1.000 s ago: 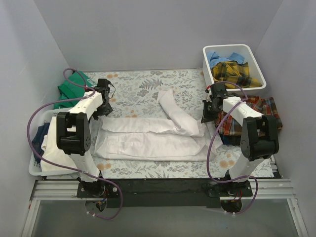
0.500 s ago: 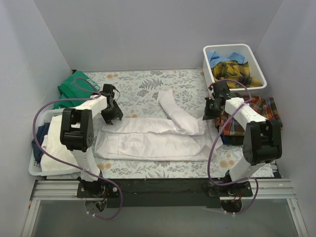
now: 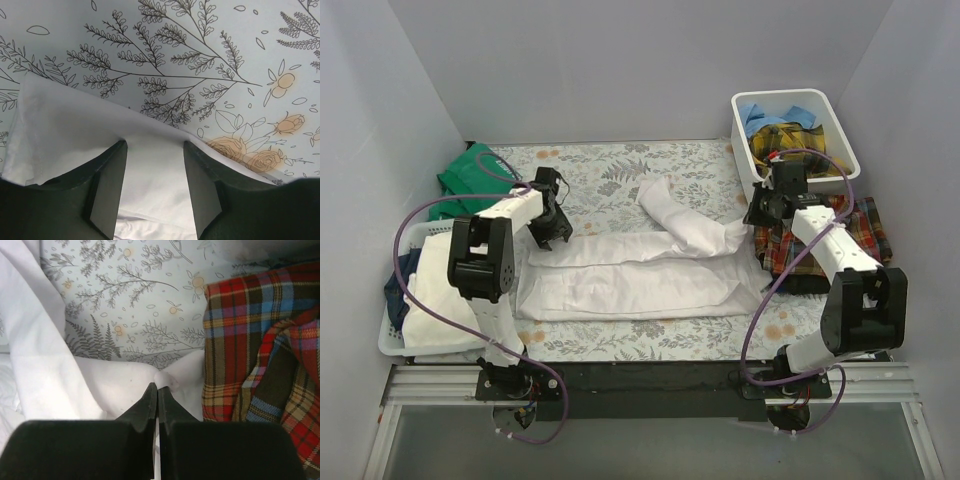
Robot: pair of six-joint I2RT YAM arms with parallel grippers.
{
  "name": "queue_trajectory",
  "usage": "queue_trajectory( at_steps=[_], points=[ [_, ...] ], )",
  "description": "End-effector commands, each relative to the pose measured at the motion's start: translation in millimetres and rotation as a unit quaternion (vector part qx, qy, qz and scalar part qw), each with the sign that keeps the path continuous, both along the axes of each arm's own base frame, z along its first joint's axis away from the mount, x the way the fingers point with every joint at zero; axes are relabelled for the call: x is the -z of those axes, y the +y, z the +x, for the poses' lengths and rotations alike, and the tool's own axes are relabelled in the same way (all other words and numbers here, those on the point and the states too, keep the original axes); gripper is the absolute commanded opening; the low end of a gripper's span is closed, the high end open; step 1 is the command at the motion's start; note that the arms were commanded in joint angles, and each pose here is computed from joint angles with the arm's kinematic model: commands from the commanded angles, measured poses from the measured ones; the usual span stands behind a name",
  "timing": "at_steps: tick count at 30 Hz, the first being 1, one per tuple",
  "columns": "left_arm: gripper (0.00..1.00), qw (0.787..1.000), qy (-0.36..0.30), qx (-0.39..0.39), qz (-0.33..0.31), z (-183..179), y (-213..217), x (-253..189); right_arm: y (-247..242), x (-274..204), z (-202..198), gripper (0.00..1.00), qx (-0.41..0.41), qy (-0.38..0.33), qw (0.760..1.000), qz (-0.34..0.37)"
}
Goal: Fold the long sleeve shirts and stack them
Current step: Fold the shirt
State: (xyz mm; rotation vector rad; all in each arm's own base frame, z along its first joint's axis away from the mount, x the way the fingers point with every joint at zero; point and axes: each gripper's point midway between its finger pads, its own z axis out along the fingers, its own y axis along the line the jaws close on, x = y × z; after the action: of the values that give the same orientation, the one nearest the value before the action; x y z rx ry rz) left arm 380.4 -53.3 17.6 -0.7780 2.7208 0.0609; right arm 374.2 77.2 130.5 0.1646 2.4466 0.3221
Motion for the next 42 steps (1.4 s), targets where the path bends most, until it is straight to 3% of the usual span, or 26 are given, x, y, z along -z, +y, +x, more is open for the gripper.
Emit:
queue_trajectory(
  at_steps=[1,4,5,6,9,12,18,28,33,42],
  points=[
    [0.49,0.997,0.068,-0.012,0.044,-25,19,41,-14,9,-10,0.01,0.020,0.001,1.000,-0.006],
    [0.49,0.997,0.051,-0.010,0.055,-8,22,34,-11,27,-17,0.05,0.007,0.028,1.000,-0.003],
    [0.49,0.996,0.049,-0.012,0.068,-3,26,34,-10,31,-18,0.12,0.005,0.036,0.999,-0.002],
    [0.49,0.997,0.037,-0.010,0.072,8,27,29,-9,35,-18,0.26,0.001,0.044,0.999,0.000],
    [0.49,0.994,0.023,-0.013,0.107,31,38,21,-4,22,-12,0.49,-0.006,0.028,1.000,0.011],
    [0.49,0.991,0.026,-0.023,0.132,40,53,18,-2,-1,-4,0.61,-0.011,-0.006,1.000,0.014],
    [0.50,0.993,-0.003,-0.025,0.119,54,57,-1,13,-9,-2,0.61,-0.058,-0.015,0.998,0.030],
    [0.61,0.992,-0.120,0.034,-0.008,76,9,-82,79,0,4,0.57,-0.150,0.003,0.988,0.042],
    [0.62,0.978,-0.161,0.087,-0.100,87,-34,-116,80,45,-6,0.52,-0.126,0.075,0.988,0.057],
    [0.63,0.950,-0.184,0.194,-0.159,105,-132,-126,70,92,-37,0.47,-0.097,0.166,0.980,0.049]
  ],
)
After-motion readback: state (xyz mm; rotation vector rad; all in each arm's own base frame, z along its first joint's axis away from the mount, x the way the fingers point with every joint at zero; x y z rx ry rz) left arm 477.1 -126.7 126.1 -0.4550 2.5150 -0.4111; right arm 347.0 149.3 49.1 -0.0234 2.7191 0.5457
